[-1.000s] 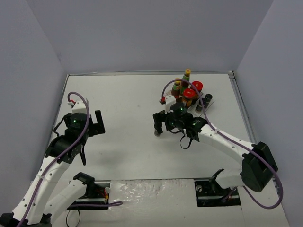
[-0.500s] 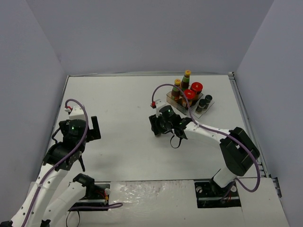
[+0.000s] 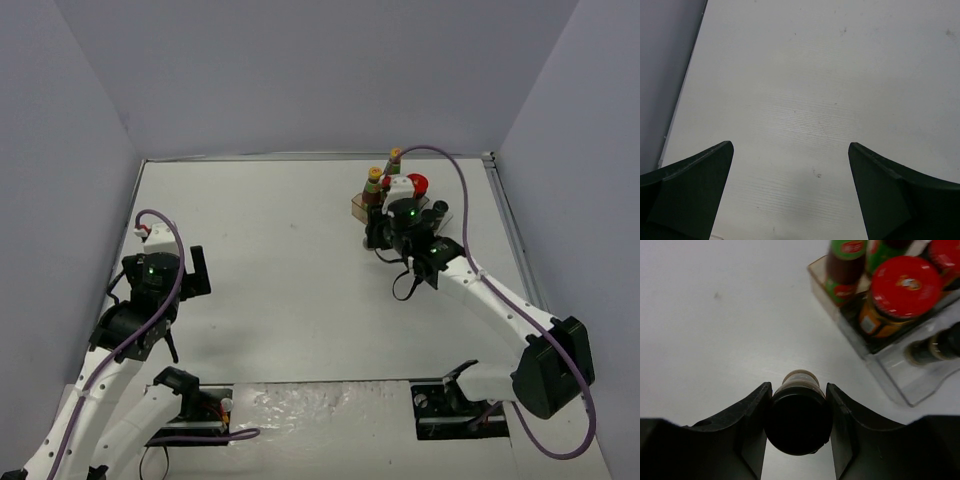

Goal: Organize the condiment bottles

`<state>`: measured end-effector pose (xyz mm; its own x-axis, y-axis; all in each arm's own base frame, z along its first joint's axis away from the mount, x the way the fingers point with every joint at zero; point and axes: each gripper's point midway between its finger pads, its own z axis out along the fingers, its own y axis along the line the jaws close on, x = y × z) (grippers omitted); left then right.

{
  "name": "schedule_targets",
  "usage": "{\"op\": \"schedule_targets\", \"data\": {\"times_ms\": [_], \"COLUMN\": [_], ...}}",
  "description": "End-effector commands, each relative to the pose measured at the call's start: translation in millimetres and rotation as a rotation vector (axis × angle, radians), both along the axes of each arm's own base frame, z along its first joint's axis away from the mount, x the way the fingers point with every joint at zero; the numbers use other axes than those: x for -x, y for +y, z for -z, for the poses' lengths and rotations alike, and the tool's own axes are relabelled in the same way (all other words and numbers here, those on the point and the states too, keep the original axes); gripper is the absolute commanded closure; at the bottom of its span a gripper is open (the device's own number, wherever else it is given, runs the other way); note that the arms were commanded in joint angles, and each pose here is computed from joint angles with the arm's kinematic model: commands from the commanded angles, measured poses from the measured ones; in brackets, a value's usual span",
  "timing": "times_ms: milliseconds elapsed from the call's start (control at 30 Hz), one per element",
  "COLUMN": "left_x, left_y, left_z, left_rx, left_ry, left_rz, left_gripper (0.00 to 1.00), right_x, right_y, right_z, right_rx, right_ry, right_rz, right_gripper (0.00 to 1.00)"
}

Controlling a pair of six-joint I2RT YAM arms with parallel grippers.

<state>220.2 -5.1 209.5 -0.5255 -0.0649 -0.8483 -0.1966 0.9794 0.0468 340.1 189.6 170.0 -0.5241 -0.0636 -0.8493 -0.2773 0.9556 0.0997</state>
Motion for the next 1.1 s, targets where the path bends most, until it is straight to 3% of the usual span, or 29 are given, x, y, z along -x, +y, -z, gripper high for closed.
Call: {"op": "schedule_targets", "data": {"times_ms": [0,267,833,933,1000,1067], "left_x": [-9.0,-10.2,-11.5,-11.6,-11.6,-11.9], "left_y": [1.5,1.2,2.1,2.5,2.7,2.7], "left_z": [-20.2,-19.2,-17.8,-16.9,-16.9,-17.1], "left_rx": [0.008,0.012,0.010,0.009,0.008,0.010], "left_ry": [-0.058,-0.054,-0.047,-0.044,-0.044,-0.044], "left_rz": [-0.010,-0.008,-0.009,-0.011,-0.011,-0.012], "left_gripper": [0.03,0.03,0.03,0.03,0.03,0.03], "right_x": [-34.9,-68.3,-105.9,-103.9,-101.0,-98.0], "right_y": [-69.5,-119.9,-138.9,-137.9,-138.0,-138.2], "right_z": [-41.1,-28.6,36.2,47.7,53.5,55.0], "right_rx": [-0.031,-0.026,0.006,0.008,0.009,0.010], "right_ry": [-0.084,-0.059,0.007,0.037,0.051,0.057], "right_rz": [0.261,0.410,0.510,0.509,0.511,0.509], "right_gripper": [1.00,1.00,1.00,0.88,0.69,0.59]}}
